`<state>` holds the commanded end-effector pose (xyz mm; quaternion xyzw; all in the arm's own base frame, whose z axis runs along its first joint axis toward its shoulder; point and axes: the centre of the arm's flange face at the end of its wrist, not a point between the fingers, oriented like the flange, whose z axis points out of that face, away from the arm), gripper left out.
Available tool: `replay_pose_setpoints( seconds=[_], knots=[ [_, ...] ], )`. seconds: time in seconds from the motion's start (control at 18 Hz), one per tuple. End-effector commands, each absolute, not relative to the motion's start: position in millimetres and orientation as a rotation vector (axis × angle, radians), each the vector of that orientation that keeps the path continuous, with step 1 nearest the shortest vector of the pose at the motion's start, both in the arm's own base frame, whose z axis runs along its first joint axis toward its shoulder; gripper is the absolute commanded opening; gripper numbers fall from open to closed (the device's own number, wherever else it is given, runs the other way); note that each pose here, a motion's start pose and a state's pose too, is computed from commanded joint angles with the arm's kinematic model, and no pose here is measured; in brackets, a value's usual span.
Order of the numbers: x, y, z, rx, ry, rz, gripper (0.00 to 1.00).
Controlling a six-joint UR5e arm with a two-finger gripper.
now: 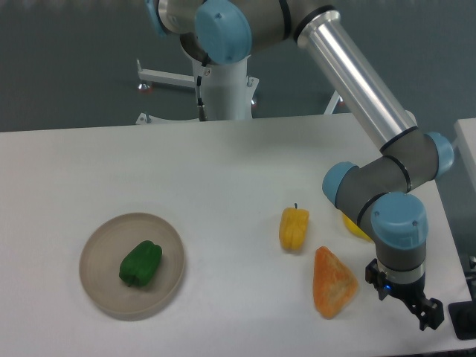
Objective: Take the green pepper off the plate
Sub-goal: 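Move the open gripper from the orange item over to the plate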
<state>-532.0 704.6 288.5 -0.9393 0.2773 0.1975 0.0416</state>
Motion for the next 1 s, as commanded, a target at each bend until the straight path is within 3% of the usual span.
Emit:
replay_pose_setpoints(
  seconds=[0.67, 1.0],
  knots=[
    [-493, 704, 311, -2.882, 0.829, 0.569, 1.00],
    [-412, 704, 342, -2.908, 0.534, 0.465, 1.00]
  ],
)
